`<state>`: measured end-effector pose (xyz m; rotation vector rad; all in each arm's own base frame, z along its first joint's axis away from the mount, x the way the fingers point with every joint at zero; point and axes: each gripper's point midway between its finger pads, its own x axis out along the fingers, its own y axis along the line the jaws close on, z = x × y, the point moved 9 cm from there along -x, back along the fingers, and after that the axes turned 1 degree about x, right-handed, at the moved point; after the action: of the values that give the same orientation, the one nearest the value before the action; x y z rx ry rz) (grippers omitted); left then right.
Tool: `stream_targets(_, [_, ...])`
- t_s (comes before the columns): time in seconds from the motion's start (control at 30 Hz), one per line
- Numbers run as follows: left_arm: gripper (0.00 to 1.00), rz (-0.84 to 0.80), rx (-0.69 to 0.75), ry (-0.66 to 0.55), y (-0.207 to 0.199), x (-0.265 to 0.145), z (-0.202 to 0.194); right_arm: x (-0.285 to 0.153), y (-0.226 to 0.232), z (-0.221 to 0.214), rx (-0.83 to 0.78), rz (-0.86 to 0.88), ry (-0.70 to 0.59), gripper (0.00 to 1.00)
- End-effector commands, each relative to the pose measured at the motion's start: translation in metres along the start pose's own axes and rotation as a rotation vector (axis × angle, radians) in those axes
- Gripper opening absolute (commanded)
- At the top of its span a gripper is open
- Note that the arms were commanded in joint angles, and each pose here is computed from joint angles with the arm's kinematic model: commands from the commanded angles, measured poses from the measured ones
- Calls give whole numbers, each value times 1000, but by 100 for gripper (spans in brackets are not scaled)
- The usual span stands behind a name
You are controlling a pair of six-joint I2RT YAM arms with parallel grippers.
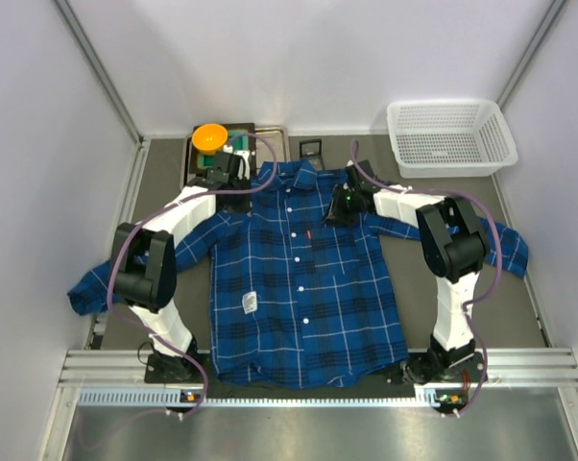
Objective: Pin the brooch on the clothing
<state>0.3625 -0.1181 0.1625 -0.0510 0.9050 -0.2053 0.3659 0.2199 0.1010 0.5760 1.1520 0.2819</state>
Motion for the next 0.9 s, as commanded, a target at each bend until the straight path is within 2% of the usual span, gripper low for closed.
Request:
stream_targets(0.0, [0,-102,-7,-127,-9,-21,24,-2,14,12,-57,45,-28,27])
stream_targets(0.07, [0,-127,5,-105,-6,-22,22,-6,23,13,-125,136,-5,28])
stream_targets(0.17, [0,-172,35,-88,-3,-25,16,-17,43,18,-277,343,-12,35])
stream_targets(0.23, [0,-253,65,-86,-3,-31,13,-30,60,24,-409,493,-58,39])
stream_targets(0.37, [0,-380,93,-96,-2,-38,8,-47,77,25,-585,690,-100,53])
stream_targets(0.43, [0,-480,115,-96,-6,-42,7,-52,80,23,-679,777,-127,55])
stream_targets(0.6, [0,-680,157,-94,-11,-49,1,-62,85,19,-860,895,-180,61])
stream_targets(0.7, [0,-762,220,-155,-11,-54,-2,-65,88,15,-965,957,-195,61])
stream_targets(0.87, [0,-899,276,-151,-14,-63,-7,-72,95,4,-1134,1041,-198,62])
